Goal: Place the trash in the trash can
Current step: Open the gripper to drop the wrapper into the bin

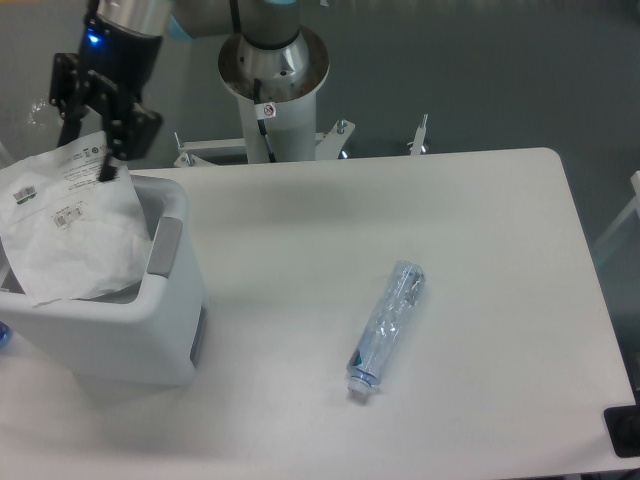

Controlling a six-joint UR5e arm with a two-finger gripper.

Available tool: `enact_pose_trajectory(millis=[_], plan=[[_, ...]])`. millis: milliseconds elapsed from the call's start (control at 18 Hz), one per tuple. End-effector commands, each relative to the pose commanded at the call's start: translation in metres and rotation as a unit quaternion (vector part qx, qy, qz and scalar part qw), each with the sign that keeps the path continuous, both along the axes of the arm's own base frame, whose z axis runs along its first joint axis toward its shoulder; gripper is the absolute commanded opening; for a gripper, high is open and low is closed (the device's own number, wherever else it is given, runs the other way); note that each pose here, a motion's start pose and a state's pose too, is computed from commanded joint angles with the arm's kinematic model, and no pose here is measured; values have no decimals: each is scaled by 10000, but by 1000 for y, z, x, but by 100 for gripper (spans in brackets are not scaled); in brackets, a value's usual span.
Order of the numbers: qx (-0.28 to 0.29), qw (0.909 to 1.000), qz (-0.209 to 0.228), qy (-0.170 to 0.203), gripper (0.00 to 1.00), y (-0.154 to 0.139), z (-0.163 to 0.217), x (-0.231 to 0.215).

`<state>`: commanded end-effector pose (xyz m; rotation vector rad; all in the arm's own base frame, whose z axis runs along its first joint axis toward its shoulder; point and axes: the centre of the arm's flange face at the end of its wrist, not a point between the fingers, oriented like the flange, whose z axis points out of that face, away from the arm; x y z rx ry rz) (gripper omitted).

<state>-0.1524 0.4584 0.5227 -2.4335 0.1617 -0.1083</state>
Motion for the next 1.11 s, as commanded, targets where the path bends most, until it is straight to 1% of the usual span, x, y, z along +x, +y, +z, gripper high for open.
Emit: enact_pose_trajectory(millis=[278, 500, 722, 778, 1000, 1111], plan=[[104, 9973, 723, 52, 100, -27, 12, -63], [114, 9948, 1004, 82, 100, -41, 15, -84], [46, 9899, 1414, 52, 100, -61, 7, -125], [-18, 9883, 1523, -18, 100, -63, -2, -141], [-407, 9820, 1798, -414, 100, -60, -58, -206], [-759, 9774, 1915, -473, 100, -52, -90, -238]])
